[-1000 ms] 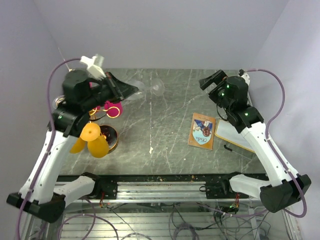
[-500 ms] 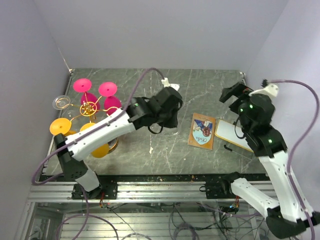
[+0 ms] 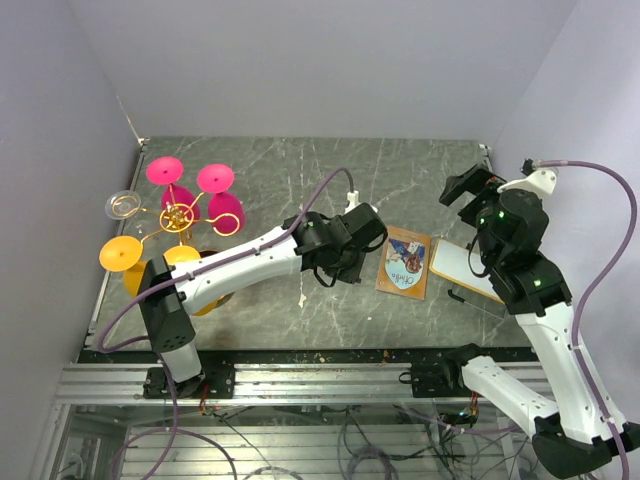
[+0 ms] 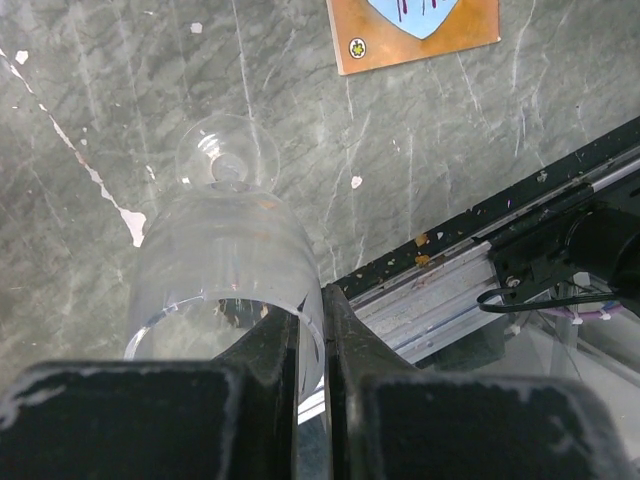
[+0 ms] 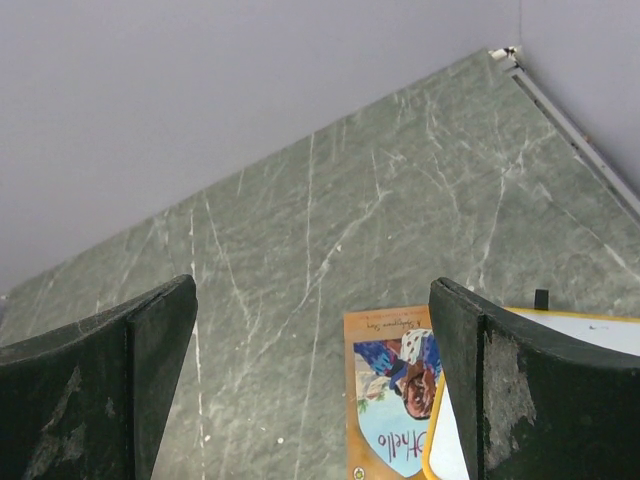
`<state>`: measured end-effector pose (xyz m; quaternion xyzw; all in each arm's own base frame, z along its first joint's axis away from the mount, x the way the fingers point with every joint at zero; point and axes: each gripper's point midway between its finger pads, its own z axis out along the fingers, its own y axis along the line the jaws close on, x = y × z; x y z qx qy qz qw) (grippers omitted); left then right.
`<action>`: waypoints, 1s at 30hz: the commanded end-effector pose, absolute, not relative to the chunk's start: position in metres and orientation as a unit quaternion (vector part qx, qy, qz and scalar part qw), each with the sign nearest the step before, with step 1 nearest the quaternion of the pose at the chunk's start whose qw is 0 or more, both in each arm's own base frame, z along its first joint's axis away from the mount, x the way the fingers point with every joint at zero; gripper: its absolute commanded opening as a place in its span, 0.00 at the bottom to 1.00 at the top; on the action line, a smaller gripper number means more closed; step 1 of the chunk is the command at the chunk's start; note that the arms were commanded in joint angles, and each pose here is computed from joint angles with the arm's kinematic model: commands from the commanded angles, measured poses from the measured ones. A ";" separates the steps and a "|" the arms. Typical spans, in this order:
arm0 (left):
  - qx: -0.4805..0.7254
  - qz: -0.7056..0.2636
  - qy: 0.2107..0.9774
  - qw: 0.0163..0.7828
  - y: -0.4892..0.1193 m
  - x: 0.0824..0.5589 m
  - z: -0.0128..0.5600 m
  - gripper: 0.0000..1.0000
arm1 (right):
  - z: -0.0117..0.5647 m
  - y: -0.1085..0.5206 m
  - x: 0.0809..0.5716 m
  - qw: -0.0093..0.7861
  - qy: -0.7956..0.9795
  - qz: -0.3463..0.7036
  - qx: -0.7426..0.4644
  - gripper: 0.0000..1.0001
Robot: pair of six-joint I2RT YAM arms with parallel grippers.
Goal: Take the wine glass off the wine glass rack
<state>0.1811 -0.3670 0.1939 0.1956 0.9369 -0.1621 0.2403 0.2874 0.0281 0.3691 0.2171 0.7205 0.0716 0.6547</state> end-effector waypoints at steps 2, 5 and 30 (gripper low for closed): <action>0.216 -0.177 0.935 0.220 -0.379 0.176 0.182 0.07 | 0.365 0.034 0.290 0.651 0.726 0.081 0.204 1.00; 0.221 -0.174 0.936 0.214 -0.379 0.175 0.173 0.07 | 0.364 0.036 0.290 0.650 0.728 0.084 0.202 1.00; 0.125 -0.263 0.836 0.466 -0.282 0.191 0.367 0.79 | 0.365 0.111 0.299 0.619 0.759 0.201 0.026 1.00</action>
